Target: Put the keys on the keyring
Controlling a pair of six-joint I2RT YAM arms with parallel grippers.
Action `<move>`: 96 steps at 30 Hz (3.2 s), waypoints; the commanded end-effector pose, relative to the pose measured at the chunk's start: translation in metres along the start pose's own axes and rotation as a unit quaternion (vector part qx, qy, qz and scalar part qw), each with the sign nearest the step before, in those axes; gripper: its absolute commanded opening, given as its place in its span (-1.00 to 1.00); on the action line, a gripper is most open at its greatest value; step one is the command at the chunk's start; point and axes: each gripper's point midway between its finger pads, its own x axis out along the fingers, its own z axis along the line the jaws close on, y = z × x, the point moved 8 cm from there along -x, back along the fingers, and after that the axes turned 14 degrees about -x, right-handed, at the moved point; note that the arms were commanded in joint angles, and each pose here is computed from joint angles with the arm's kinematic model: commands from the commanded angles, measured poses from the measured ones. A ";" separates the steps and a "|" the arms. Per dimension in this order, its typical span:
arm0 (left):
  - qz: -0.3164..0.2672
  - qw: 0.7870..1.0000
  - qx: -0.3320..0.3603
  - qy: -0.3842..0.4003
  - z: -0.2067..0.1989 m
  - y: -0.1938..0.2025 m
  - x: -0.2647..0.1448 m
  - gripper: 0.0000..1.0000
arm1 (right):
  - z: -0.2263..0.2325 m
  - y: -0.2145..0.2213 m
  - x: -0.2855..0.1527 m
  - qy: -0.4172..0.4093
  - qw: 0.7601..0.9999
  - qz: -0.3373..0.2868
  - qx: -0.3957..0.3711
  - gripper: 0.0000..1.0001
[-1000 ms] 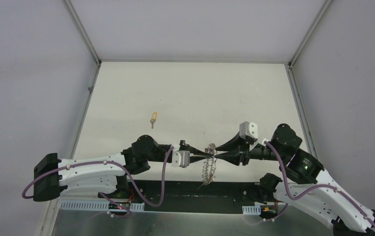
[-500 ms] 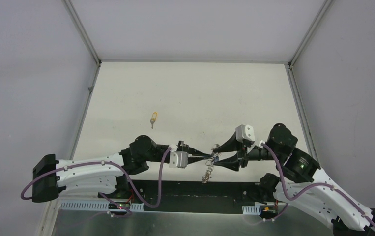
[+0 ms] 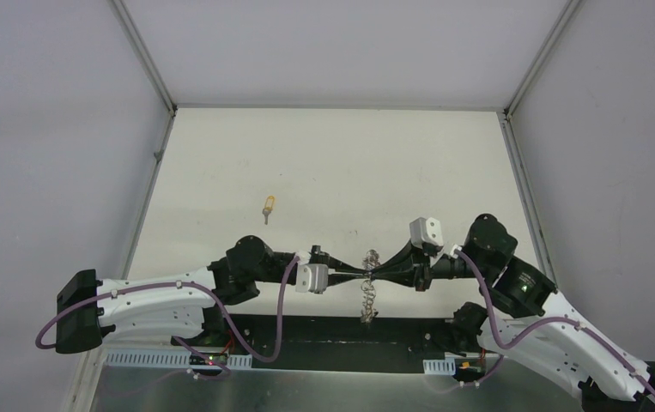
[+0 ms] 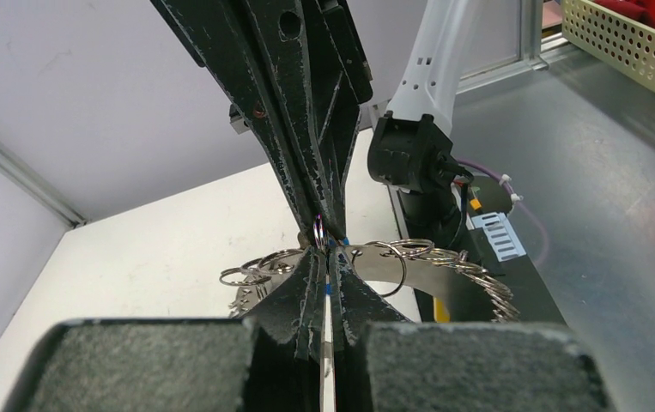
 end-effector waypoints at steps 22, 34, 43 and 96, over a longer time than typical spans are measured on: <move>0.103 0.994 0.028 -0.011 0.001 -0.028 -0.013 -0.26 | -0.006 -0.006 0.005 -0.040 0.995 0.075 0.042 -1.00; 0.206 0.978 -0.039 0.017 0.001 -0.004 -0.002 -0.30 | -0.010 0.005 0.012 -0.059 0.974 0.170 0.135 -1.00; 0.229 0.970 -0.069 0.034 0.001 0.006 0.007 -0.42 | -0.011 0.009 0.016 -0.062 0.970 0.177 0.152 -1.00; 0.229 0.965 -0.113 -0.051 0.011 0.006 0.009 -1.00 | -0.017 0.006 0.019 -0.046 0.976 0.167 0.136 -0.10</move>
